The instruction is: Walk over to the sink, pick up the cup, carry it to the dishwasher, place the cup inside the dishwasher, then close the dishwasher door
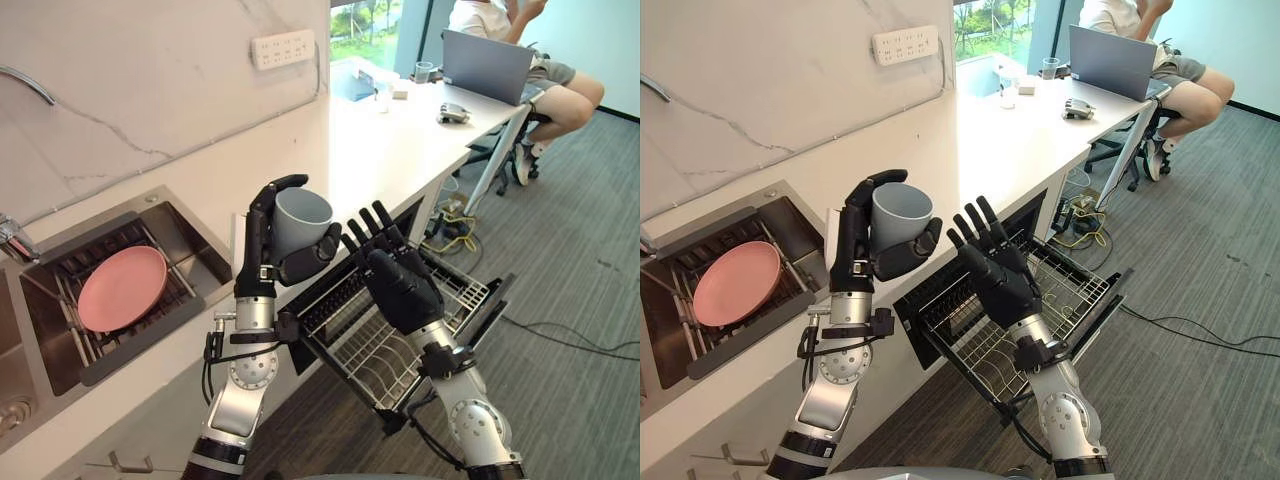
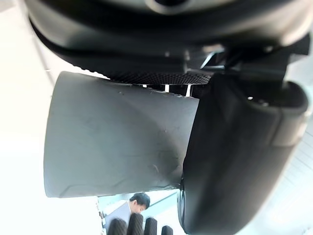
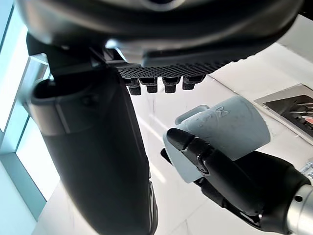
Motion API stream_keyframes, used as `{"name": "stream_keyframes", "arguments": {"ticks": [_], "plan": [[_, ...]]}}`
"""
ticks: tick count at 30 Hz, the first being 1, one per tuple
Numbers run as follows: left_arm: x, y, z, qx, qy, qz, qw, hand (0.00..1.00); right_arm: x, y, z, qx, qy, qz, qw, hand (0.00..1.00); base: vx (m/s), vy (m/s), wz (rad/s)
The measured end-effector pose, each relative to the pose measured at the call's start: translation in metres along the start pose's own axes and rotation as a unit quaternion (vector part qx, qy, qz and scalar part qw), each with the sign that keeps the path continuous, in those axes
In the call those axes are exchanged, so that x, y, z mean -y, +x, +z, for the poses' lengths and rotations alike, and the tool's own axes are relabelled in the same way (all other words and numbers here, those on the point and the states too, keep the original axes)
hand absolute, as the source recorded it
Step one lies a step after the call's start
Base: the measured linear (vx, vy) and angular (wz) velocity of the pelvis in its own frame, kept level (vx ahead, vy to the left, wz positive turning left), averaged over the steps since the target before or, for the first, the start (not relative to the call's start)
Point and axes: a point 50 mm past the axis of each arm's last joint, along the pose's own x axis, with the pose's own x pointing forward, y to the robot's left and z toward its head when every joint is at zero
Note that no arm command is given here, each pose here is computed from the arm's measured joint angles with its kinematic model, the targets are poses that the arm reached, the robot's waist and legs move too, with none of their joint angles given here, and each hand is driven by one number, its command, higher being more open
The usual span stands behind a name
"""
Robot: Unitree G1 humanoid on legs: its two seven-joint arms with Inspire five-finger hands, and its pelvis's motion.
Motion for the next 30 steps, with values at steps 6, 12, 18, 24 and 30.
{"name": "stream_keyframes", "arguments": {"ticks": [6, 12, 18, 24, 30], "plan": [[0.014, -0.005, 0.005, 0.025, 0.029, -0.061, 0.997, 0.00, 0.003, 0.001, 0.002, -0.025, -0.039, -0.002, 0.999, 1.00, -0.03, -0.002, 0.07], [0.019, -0.005, 0.007, 0.031, 0.028, -0.081, 0.996, 0.00, 0.010, 0.003, 0.003, -0.041, -0.064, -0.028, 0.997, 1.00, -0.02, -0.001, 0.00], [0.026, -0.007, 0.009, 0.040, 0.036, -0.100, 0.994, 0.00, 0.011, 0.009, 0.005, -0.050, -0.105, -0.051, 0.992, 1.00, -0.03, -0.003, 0.00], [0.028, -0.008, 0.008, 0.033, 0.045, -0.105, 0.993, 0.00, 0.009, 0.015, 0.006, -0.054, -0.122, -0.062, 0.989, 1.00, 0.00, 0.000, 0.00], [0.029, -0.008, 0.008, 0.031, 0.045, -0.106, 0.993, 0.00, 0.006, 0.021, 0.006, -0.055, -0.126, -0.058, 0.989, 1.00, -0.02, -0.008, 0.05]]}}
